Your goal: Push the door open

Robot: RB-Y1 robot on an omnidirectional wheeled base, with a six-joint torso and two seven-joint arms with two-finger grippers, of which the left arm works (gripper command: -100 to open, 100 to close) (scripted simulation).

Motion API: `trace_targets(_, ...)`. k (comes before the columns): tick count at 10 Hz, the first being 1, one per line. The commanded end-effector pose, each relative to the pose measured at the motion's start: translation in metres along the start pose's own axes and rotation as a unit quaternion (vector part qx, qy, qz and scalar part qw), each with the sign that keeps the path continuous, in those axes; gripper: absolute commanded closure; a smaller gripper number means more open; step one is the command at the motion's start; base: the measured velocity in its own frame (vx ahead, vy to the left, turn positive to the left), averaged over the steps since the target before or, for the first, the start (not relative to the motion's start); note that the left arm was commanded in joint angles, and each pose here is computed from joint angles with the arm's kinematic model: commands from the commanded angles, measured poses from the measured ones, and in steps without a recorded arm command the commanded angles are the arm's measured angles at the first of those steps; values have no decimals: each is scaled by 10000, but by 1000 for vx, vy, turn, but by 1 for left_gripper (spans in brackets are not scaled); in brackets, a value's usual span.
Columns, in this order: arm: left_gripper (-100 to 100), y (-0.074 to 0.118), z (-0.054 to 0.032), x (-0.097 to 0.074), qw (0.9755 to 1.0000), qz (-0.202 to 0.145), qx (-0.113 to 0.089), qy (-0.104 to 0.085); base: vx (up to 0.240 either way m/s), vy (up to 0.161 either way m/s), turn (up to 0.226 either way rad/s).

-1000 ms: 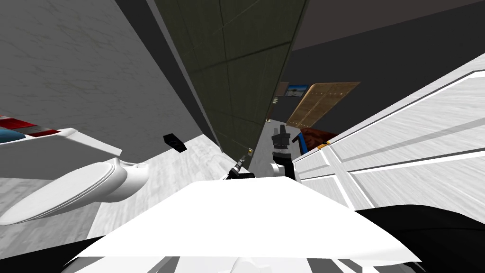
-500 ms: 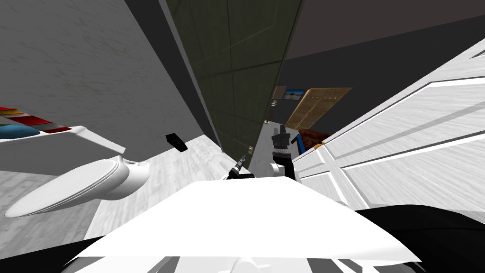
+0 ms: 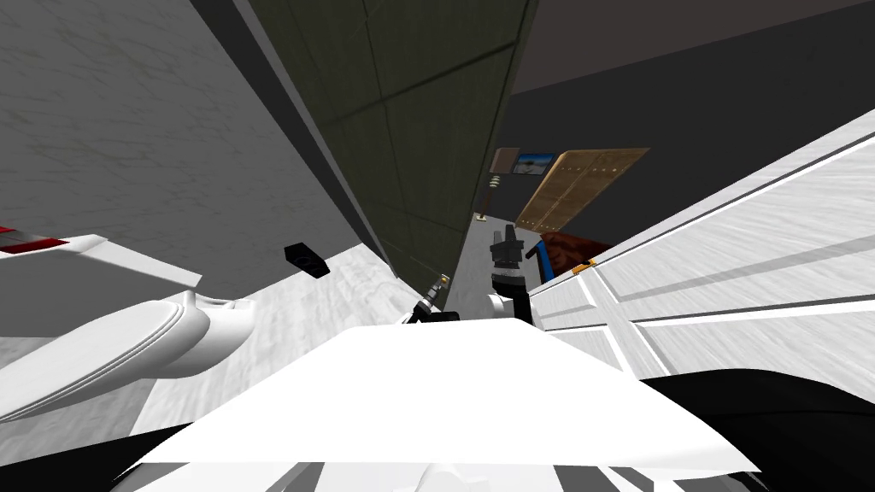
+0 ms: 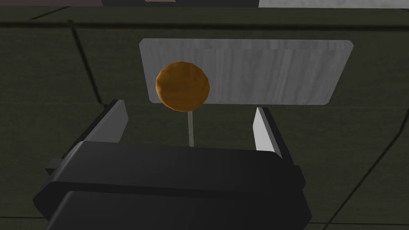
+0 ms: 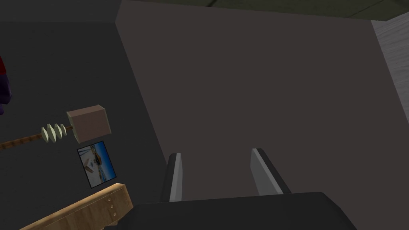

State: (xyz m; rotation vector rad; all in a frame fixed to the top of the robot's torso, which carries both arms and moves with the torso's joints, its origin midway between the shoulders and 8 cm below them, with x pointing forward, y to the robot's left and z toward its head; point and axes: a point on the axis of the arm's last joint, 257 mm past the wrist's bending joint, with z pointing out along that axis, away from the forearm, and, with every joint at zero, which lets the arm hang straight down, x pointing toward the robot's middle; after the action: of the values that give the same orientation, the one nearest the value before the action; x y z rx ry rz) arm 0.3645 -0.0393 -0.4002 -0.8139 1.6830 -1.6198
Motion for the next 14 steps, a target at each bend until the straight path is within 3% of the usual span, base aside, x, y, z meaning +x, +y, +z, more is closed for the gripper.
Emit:
trace_targets(1, -100, -60, 65, 55, 10000, -67, 63, -17, 149, -139, -16)
trace_targets(2, -100, -37, 41, 24, 10000, -39, 40, -10, 61, -56, 18)
trace_targets(3, 100, -37, 41, 24, 10000, -39, 40, -10, -13, 8, -8)
trace_targets(8, 100, -37, 41, 24, 10000, -39, 40, -10, -11, 10, -3)
trace_targets(14, 100, 31, -12, -357, 9994, 45, -34, -336, 116, -142, 29)
